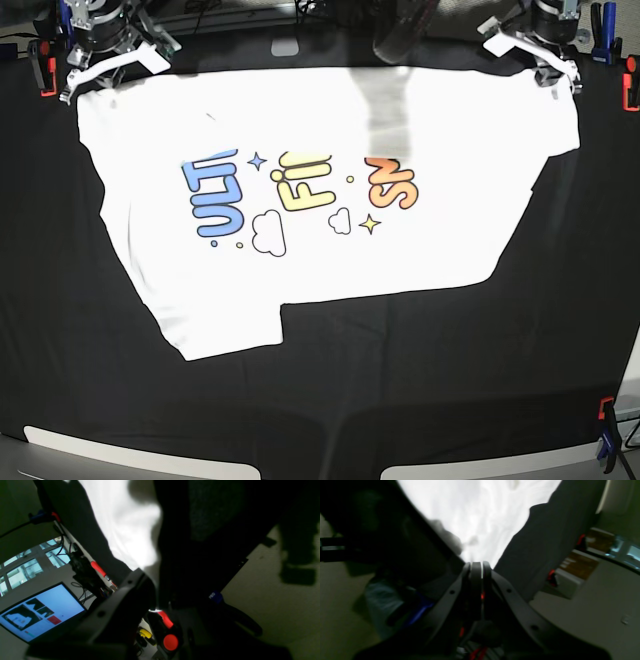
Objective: Layout the t-shirt on the table in an organized manner, then fold the t-shirt properly
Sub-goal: 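Hold the collar corners with both grippers and drag the shirt further, then release the collar and raise both grippers off the shirt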
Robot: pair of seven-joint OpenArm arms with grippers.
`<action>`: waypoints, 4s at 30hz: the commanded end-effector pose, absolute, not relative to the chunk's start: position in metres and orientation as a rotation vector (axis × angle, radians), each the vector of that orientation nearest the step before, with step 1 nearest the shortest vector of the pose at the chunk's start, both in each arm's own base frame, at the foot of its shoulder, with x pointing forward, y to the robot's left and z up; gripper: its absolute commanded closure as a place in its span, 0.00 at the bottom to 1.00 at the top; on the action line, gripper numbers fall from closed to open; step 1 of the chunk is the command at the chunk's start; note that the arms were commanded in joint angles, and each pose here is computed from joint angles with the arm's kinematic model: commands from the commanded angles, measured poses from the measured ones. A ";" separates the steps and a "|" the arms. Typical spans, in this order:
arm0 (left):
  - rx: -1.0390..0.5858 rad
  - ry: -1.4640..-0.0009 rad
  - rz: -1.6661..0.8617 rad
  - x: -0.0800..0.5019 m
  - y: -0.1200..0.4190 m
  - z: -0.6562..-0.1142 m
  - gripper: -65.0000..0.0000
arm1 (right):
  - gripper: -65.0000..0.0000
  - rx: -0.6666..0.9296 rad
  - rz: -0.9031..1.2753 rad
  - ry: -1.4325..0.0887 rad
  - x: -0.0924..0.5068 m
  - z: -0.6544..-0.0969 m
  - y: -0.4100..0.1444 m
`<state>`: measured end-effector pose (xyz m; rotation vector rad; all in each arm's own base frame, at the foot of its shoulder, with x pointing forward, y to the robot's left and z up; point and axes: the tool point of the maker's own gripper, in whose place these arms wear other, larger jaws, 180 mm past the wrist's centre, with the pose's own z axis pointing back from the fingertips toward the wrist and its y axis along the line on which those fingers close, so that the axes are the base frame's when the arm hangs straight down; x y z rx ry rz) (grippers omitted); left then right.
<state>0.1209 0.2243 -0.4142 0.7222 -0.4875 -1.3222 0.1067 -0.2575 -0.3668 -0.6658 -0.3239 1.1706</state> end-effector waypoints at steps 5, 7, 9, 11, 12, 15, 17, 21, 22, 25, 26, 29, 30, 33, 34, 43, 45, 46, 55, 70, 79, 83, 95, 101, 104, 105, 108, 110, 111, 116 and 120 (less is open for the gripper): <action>0.755 -0.510 -1.313 0.126 0.228 -0.406 1.00 | 0.72 -0.593 1.165 -0.341 0.104 -0.370 -0.249; 0.763 -0.500 -1.308 0.125 0.230 -0.406 1.00 | 0.62 -0.569 1.181 -0.380 0.107 -0.370 -0.241; 0.767 -0.495 -1.305 0.125 0.231 -0.406 1.00 | 0.61 -0.543 1.198 -0.422 0.111 -0.370 -0.233; 0.766 -0.495 -1.305 0.125 0.231 -0.406 1.00 | 0.62 -0.523 1.215 -0.444 0.112 -0.370 -0.228; 0.767 -0.496 -1.305 0.125 0.231 -0.406 1.00 | 0.62 -0.514 1.234 -0.440 0.111 -0.371 -0.226; 0.767 -0.496 -1.305 0.125 0.231 -0.406 1.00 | 0.62 -0.515 1.300 -0.417 0.109 -0.374 -0.225; 0.767 -0.496 -1.305 0.125 0.231 -0.406 1.00 | 0.62 -0.539 1.316 -0.424 0.113 -0.375 -0.229; 0.767 -0.496 -1.305 0.125 0.231 -0.406 1.00 | 0.62 -0.585 1.332 -0.391 0.122 -0.387 -0.247; 0.767 -0.496 -1.305 0.125 0.231 -0.406 1.00 | 0.62 -0.591 1.338 -0.386 0.124 -0.390 -0.251; 0.767 -0.496 -1.305 0.125 0.231 -0.406 1.00 | 0.62 -0.600 1.354 -0.390 0.132 -0.396 -0.257; 0.767 -0.496 -1.305 0.125 0.231 -0.406 1.00 | 0.62 -0.605 1.362 -0.379 0.134 -0.398 -0.260; 0.766 -0.497 -1.305 0.125 0.231 -0.406 1.00 | 0.62 -0.626 1.363 -0.368 0.139 -0.400 -0.267; 0.766 -0.497 -1.305 0.125 0.231 -0.406 1.00 | 0.62 -0.629 1.364 -0.377 0.142 -0.400 -0.266; 0.765 -0.499 -1.306 0.125 0.230 -0.406 1.00 | 0.62 -0.611 1.374 -0.400 0.144 -0.400 -0.262; 0.765 -0.499 -1.306 0.125 0.230 -0.406 1.00 | 0.64 -0.607 1.376 -0.404 0.144 -0.400 -0.261; 0.765 -0.498 -1.306 0.125 0.230 -0.406 1.00 | 0.70 -0.568 1.412 -0.347 0.123 -0.411 -0.255; 0.764 -0.499 -1.306 0.125 0.230 -0.406 1.00 | 0.70 -0.595 1.443 -0.287 0.112 -0.413 -0.259; 0.764 -0.499 -1.307 0.125 0.230 -0.406 1.00 | 0.70 -0.599 1.459 -0.282 0.109 -0.414 -0.258; 0.760 -0.505 -1.310 0.126 0.229 -0.406 1.00 | 0.70 -0.523 1.475 -0.284 0.095 -0.423 -0.247; 0.761 -0.506 -1.309 0.127 0.229 -0.406 1.00 | 0.97 -0.635 1.549 -0.325 0.108 -0.442 -0.246; 0.765 -0.496 -1.306 0.124 0.230 -0.406 1.00 | 1.00 -0.789 1.640 -0.335 0.090 -0.426 -0.241; 0.745 -0.509 -1.309 0.119 0.223 -0.401 1.00 | 1.00 -0.788 1.656 -0.319 0.077 -0.417 -0.241; 0.777 -0.527 -1.316 0.113 0.216 -0.385 1.00 | 1.00 -0.824 1.731 -0.277 0.065 -0.397 -0.261; 0.791 -0.511 -1.307 0.113 0.220 -0.384 1.00 | 1.00 -0.916 1.714 -0.274 0.089 -0.384 -0.282; 0.792 -0.510 -1.305 0.113 0.220 -0.384 1.00 | 1.00 -0.925 1.710 -0.283 0.094 -0.383 -0.284; 0.792 -0.510 -1.305 0.113 0.220 -0.384 1.00 | 1.00 -0.920 1.712 -0.287 0.094 -0.383 -0.283; 0.792 -0.510 -1.304 0.113 0.220 -0.384 1.00 | 1.00 -0.903 1.719 -0.289 0.090 -0.385 -0.280; 0.785 -0.506 -1.300 0.112 0.220 -0.385 1.00 | 1.00 -0.882 1.731 -0.284 0.084 -0.388 -0.277; 0.769 -0.497 -1.289 0.110 0.221 -0.387 1.00 | 1.00 -0.865 1.738 -0.281 0.080 -0.390 -0.276; 0.700 -0.400 -1.187 0.095 0.231 -0.399 0.68 | 0.74 -0.738 1.752 -0.248 0.050 -0.403 -0.264; 0.791 -0.316 -1.066 0.088 0.255 -0.392 0.62 | 0.68 -0.724 1.749 -0.314 0.045 -0.402 -0.250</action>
